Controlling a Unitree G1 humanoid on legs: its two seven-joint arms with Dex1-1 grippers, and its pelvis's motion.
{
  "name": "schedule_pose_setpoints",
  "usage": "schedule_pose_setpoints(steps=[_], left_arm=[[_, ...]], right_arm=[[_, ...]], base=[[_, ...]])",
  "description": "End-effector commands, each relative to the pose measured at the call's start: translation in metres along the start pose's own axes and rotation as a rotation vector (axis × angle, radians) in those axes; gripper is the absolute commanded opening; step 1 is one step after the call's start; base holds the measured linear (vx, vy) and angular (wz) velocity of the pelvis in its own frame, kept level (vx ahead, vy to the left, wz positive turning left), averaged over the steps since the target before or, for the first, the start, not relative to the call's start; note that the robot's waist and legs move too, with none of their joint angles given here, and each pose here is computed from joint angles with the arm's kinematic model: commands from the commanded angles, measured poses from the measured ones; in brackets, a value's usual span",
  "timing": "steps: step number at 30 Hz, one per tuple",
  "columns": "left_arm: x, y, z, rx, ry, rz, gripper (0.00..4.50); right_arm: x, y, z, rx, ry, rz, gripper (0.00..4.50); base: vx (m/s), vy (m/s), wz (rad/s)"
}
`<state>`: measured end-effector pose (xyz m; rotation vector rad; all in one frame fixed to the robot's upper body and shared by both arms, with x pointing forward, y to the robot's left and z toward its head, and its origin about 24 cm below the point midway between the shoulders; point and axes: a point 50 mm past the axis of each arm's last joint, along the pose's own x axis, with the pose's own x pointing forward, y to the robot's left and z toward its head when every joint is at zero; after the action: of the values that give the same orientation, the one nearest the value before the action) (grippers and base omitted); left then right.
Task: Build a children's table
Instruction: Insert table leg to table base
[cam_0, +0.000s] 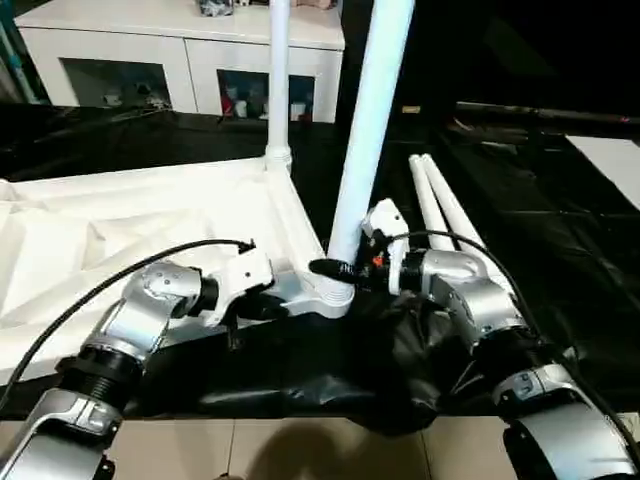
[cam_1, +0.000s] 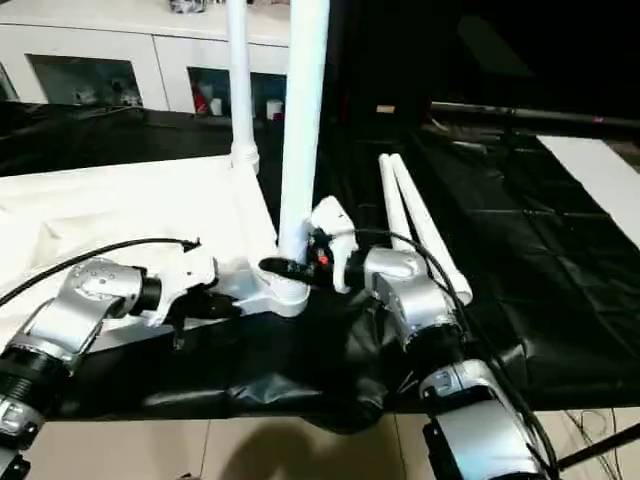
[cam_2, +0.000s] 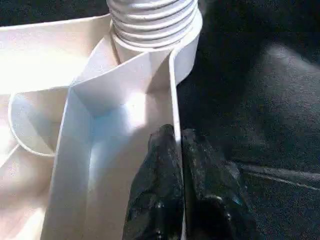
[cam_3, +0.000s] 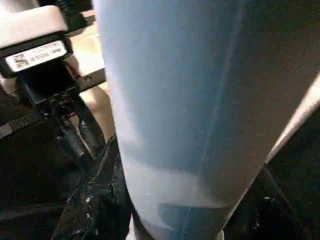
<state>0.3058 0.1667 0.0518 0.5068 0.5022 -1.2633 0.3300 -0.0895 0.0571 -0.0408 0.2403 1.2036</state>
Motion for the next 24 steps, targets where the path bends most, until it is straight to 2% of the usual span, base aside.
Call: schedule_pose_setpoints(steps=[1, 4, 8, 16, 20, 21, 24], left_arm=[[0.004, -0.008, 0.026, 0.111, -0.156, -0.119, 0.00], [0.003, -0.014, 0.027, 0.144, -0.166, -0.228, 0.00], [0.001, -0.015, 0.028, 0.156, -0.157, -0.273, 0.00], [0.002, -0.005, 0.025, 0.129, -0.116, -0.199, 0.00], [0.001, 0.001, 0.019, 0.094, -0.087, -0.136, 0.00], [0.002, 0.004, 0.016, 0.064, -0.065, -0.095, 0.00], [0.003, 0.008, 0.012, 0.026, -0.049, -0.052, 0.00]], right_arm=[[-0.007, 0.017, -0.053, 0.127, 0.178, 0.061, 1.86], [-0.012, 0.022, -0.057, 0.111, 0.168, 0.093, 1.86], [-0.015, 0.025, -0.061, 0.099, 0.167, 0.113, 1.86], [-0.010, 0.022, -0.066, 0.109, 0.178, 0.048, 1.86], [-0.007, 0.014, -0.071, 0.120, 0.208, -0.091, 1.85], [-0.006, 0.008, -0.075, 0.122, 0.245, -0.203, 1.85], [-0.004, 0.003, -0.078, 0.127, 0.277, -0.303, 1.85]], base=[[0.000, 0.000, 0.00], [0.000, 0.000, 0.00], [0.000, 0.000, 0.00], [0.000, 0.000, 0.00], [0.000, 0.000, 0.00], [0.000, 0.000, 0.00], [-0.017, 0.006, -0.05]])
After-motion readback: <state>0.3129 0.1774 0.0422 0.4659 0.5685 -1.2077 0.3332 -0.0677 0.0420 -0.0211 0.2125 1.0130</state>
